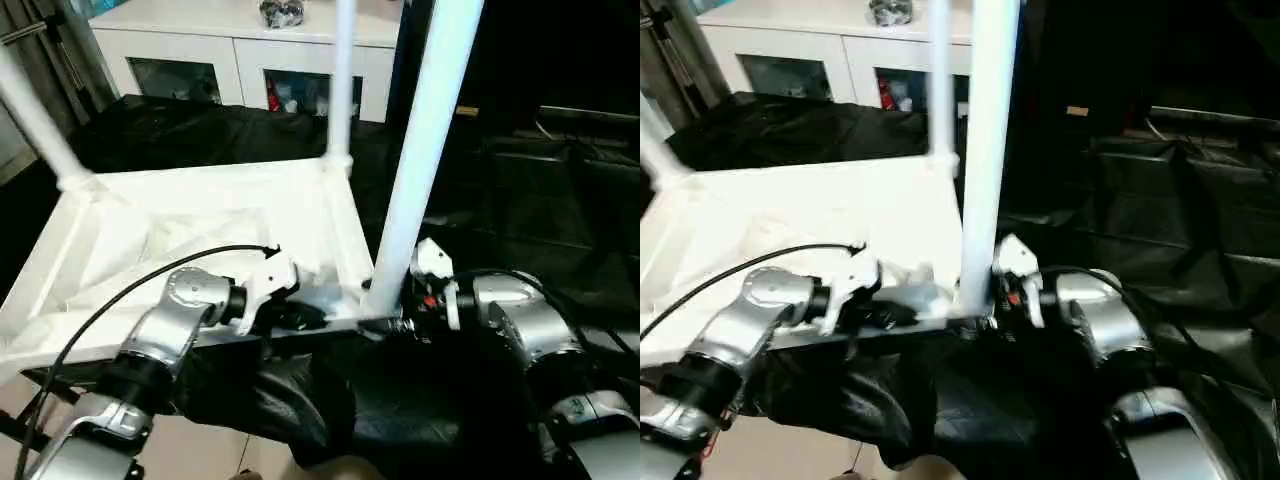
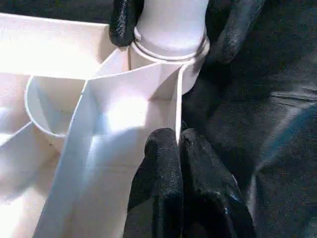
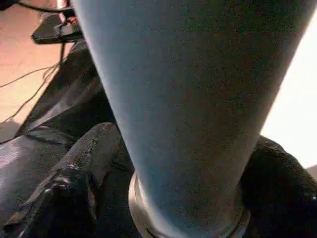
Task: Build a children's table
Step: Rotate leg to tighten
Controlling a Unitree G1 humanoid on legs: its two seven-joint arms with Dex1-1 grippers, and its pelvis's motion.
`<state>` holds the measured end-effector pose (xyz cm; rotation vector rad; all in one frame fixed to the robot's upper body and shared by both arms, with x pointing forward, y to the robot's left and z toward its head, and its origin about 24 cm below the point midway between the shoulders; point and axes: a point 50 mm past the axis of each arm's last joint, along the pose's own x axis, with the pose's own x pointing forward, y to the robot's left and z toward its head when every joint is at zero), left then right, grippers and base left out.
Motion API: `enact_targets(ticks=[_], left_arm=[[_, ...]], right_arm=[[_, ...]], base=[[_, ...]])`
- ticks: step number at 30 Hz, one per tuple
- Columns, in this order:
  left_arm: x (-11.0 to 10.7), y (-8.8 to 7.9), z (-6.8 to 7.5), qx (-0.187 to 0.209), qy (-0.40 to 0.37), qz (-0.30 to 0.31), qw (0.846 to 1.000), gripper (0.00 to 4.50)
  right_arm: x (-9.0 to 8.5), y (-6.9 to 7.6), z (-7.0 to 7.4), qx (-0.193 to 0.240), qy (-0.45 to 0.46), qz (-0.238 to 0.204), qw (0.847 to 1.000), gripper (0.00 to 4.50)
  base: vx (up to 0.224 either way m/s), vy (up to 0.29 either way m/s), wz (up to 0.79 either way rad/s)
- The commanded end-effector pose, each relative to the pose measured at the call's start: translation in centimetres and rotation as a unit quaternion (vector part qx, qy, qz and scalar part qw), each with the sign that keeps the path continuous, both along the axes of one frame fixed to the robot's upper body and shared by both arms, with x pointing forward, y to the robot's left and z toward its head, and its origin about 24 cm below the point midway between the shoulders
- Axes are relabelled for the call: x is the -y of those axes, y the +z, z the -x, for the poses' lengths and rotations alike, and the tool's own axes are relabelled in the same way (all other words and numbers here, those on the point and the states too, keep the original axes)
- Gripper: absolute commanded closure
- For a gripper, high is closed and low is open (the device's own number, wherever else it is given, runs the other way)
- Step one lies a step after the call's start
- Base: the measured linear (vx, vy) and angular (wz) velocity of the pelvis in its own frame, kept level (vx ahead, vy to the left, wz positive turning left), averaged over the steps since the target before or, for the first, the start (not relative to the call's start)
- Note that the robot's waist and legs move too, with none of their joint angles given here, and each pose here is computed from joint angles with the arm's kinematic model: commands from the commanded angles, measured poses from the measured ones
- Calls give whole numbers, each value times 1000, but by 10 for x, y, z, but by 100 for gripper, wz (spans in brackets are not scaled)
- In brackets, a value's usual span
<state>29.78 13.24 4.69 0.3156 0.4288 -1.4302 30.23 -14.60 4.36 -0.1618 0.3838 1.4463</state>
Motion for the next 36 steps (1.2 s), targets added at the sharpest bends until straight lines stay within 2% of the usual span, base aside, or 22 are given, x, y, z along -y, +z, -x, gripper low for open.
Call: enact_targets(ticks=[1,3,4,6,7,11,14,17,22,26,29,31,36], left_arm=[[7,9,0,10,-13,20,1000,450],[6,9,1,6,-17,21,1000,450],[6,8,1,4,-20,21,1000,450],[6,8,3,-1,-25,22,999,450],[6,8,3,-2,-26,22,999,450],[6,7,4,-9,-30,23,999,450],[7,7,5,-10,-30,23,999,450],[9,6,5,-8,-20,31,999,450],[20,3,-9,29,61,34,997,450],[35,2,-19,51,115,36,991,450],[50,2,-26,64,158,33,985,450],[63,3,-31,73,188,38,979,450],[74,5,-31,77,193,46,977,450]], right_arm=[[-9,-10,10,-27,39,6,999,99],[-9,-10,10,-28,38,4,999,106],[-8,-9,10,-29,39,4,999,124],[-9,-8,11,-31,41,2,999,124],[-9,-8,11,-31,42,1,999,148],[-9,-7,13,-34,46,-3,998,162],[-10,-10,17,-42,52,-6,998,192],[-13,-13,19,-50,47,-13,998,198],[-28,-27,13,-43,-61,-26,997,208],[-41,-41,1,-40,-181,-8,983,209],[-54,-48,-6,-50,-267,-10,962,209],[-65,-51,-11,-62,-330,-9,942,209],[-76,-49,-16,-56,-343,-8,938,209]], base=[[0,0,0],[0,0,0],[0,0,0],[0,0,0],[0,0,0],[0,0,0],[0,0,0],[0,0,0],[0,0,0],[0,0,0],[0,0,0],[0,0,0],[0,0,0]])
